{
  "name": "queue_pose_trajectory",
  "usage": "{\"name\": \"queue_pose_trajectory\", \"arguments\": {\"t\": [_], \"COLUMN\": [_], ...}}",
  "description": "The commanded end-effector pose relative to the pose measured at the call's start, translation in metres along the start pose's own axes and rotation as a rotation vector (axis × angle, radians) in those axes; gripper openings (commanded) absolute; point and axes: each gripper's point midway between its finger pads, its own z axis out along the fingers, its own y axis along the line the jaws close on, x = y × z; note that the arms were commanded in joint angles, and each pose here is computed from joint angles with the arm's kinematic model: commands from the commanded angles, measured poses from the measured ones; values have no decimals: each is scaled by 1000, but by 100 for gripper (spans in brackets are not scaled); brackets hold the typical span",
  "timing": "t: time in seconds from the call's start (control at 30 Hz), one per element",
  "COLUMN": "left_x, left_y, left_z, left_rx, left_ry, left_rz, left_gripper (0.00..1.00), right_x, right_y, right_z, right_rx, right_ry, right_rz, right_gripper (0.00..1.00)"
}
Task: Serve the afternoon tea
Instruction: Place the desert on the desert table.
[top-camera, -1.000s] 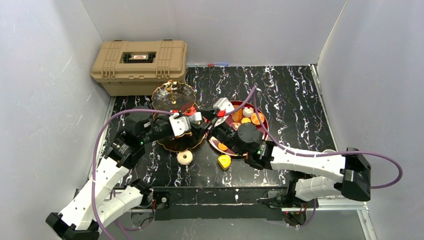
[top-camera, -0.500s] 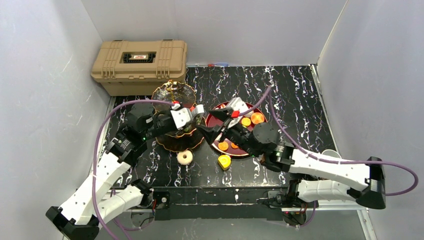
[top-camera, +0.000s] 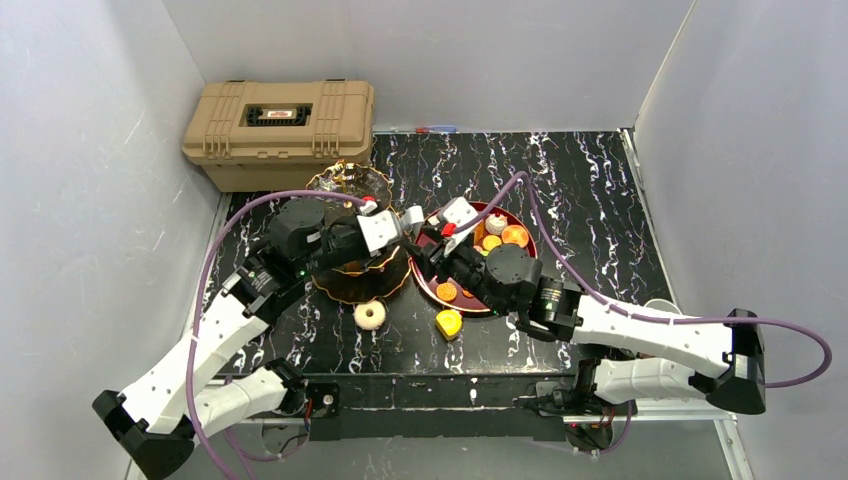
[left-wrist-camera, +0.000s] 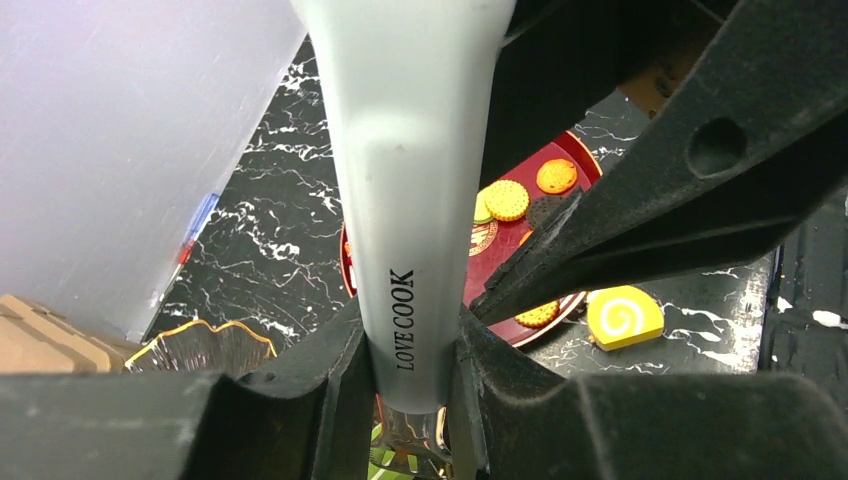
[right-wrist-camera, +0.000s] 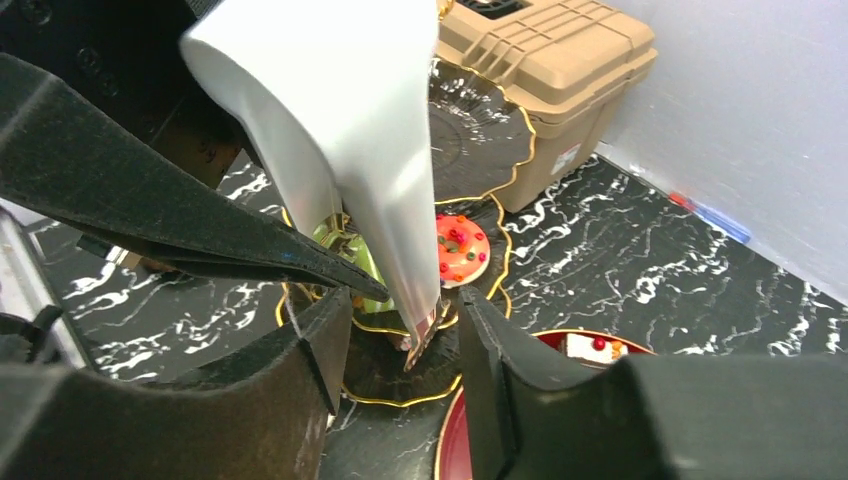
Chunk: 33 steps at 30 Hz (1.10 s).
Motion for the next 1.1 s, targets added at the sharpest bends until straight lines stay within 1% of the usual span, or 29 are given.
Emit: {"name": "queue_pose_trajectory", "arguments": {"t": [0.0,0.07,0.27,0.3,0.33,0.37,0.4,0.43,0.47,0.5,0.57,0.6,0.63,0.77,0.97,1.07], "left_x": [-15,-13,-10,-11,-12,-15,-17,-19,-21,-22,-22,-20,-17,-11,-8,-6], "left_y": [0,-2,-7,-7,-7,-6,-7,-8,-9,-9,-9,-10,-11,-17,-28,-27], "left_z": [0,3,13,14,14,15,16,16,15,14,11,10,8,6,9,8], "left_rx": [-11,-6,-5,-7,-8,-9,-8,-4,-2,-2,-10,-13,-15,-7,25,17], "left_ry": [-20,-11,16,15,10,4,-1,-5,-7,-9,-3,5,12,16,20,23], "left_rz": [3,-4,-24,-26,-28,-32,-38,-46,-55,-63,-80,-85,-88,-107,-151,-145], "left_gripper": [0,0,0,0,0,0,6,16,23,33,57,63,65,64,51,47], "right_x": [-45,-50,-57,-57,-56,-55,-55,-55,-56,-57,-61,-65,-68,-77,-84,-85], "right_y": [-29,-32,-29,-30,-30,-30,-31,-31,-33,-35,-40,-43,-45,-44,-41,-39], "right_z": [-2,-3,-1,0,0,0,0,-1,-2,-4,-11,-15,-19,-22,-19,-17], "right_rx": [154,170,168,175,179,181,183,186,192,199,214,220,224,213,206,204], "right_ry": [-110,-128,-147,-145,-142,-141,-143,-149,-157,-165,-192,-209,-223,-251,-301,-306], "right_rz": [20,24,4,3,3,2,4,8,13,21,41,55,68,112,200,220], "right_gripper": [47,43,44,42,38,31,25,19,15,13,9,8,7,7,7,7]}}
